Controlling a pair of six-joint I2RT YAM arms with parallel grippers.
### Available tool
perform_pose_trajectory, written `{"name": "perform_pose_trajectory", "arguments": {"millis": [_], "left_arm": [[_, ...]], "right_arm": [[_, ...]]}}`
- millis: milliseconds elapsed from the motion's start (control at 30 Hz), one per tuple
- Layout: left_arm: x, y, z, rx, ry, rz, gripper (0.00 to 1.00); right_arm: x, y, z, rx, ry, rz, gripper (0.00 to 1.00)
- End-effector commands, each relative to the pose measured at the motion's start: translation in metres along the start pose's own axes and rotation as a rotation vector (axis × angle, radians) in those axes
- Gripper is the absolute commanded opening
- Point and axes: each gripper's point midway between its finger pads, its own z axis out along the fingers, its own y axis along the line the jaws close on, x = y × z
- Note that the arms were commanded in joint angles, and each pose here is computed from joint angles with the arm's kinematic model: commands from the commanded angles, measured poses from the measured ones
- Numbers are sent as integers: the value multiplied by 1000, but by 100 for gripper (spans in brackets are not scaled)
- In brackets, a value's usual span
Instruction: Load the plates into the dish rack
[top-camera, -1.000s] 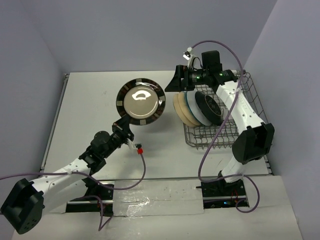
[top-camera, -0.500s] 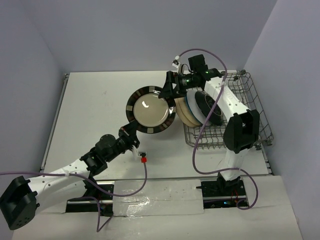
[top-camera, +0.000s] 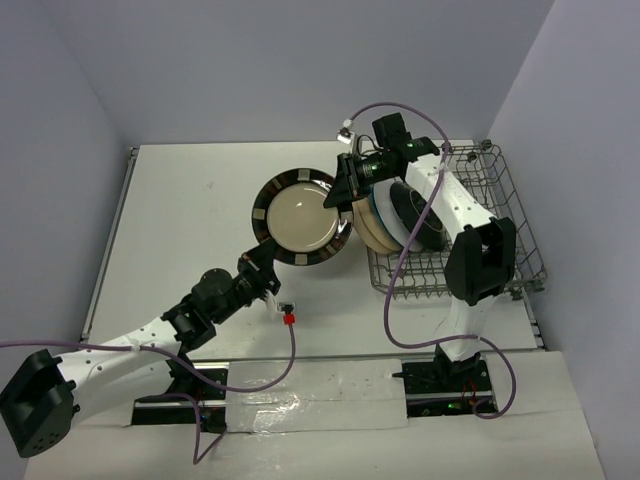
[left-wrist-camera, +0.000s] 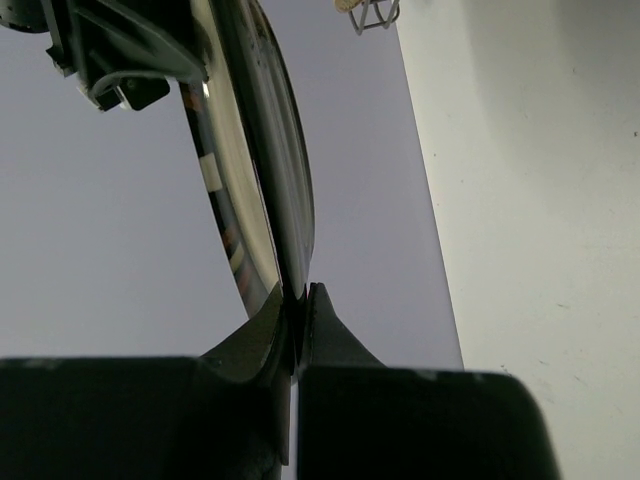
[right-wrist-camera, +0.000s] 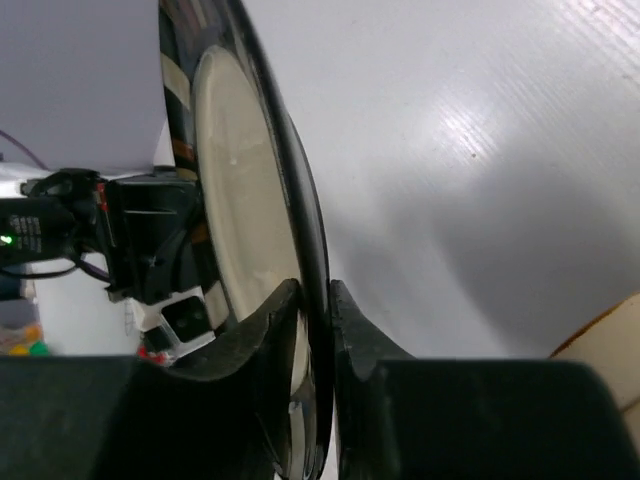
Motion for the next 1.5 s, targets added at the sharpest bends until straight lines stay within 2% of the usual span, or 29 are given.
{"name": "perform_pose_trajectory", "arguments": {"millis": [0,67,167,200,267,300,400,467,500,533,567,600,633,667,700,733,800,833,867,900,933,967,1033,1067,1100,1167,1333,1467], "left_arm": [[18,117,-19,-373,60,-17,0],[17,115,-18,-368,57,-13,0],[18,111,-20,-369,63,-14,0],[19,108,-20,-366,72,-12,15],[23,102,-21,-354,98,-36,59],[24,94,-18,-314,103,-51,99],[36,86,-16,-258,153,-177,99],[48,94,-15,-266,206,-343,99],[49,78,-7,-185,228,-404,99],[50,72,-4,-168,243,-570,99],[60,93,-3,-192,267,-665,99],[60,86,4,-153,281,-756,99],[55,67,6,-69,305,-917,99],[55,89,8,-75,284,-1004,99],[57,88,10,-34,314,-1150,99],[58,87,11,-8,325,-1219,99],[64,74,20,75,355,-1353,99],[67,91,23,55,346,-1470,99],[81,79,17,101,412,-1533,99],[77,68,26,175,404,-1603,99],[78,81,29,170,388,-1696,99],[84,64,32,233,444,-1756,99],[73,70,40,320,403,-1919,99],[78,51,43,381,463,-1986,99],[70,53,46,441,418,-2070,99],[75,55,49,454,409,-2110,99],[88,62,51,361,395,-2087,99],[103,51,50,348,433,-2113,99]], "right_arm": [[14,23,0,-72,52,-27,20],[14,25,-2,-72,50,-34,3],[11,30,-8,-56,27,-61,0],[9,32,-11,-54,19,-66,0],[1,35,-27,-34,-28,-82,0],[-3,35,-35,-24,-53,-87,0],[-21,37,-87,29,-189,-102,0],[-31,23,-131,86,-299,-72,0],[-33,28,-152,115,-353,-90,0],[-34,22,-171,157,-400,-83,0],[-36,6,-200,241,-467,-59,0],[-33,10,-219,292,-515,-79,0],[-31,5,-233,345,-546,-84,0],[-28,-1,-247,399,-575,-76,0],[-22,-12,-275,508,-624,-69,0],[-19,-16,-289,566,-649,-63,0],[-10,-32,-326,765,-693,-50,0],[-8,-34,-340,846,-702,-70,0],[-6,-38,-353,923,-710,-72,0],[-1,-46,-368,1035,-711,-57,0],[-1,-47,-377,1089,-701,-71,0],[0,-56,-382,1126,-682,-56,0],[3,-68,-395,1242,-638,-47,0],[4,-76,-398,1267,-625,-42,0],[7,-83,-398,1290,-603,-39,0],[5,-93,-403,1374,-581,-43,0],[5,-118,-406,1547,-529,-53,0],[-2,-129,-392,1614,-475,-105,0]]}}
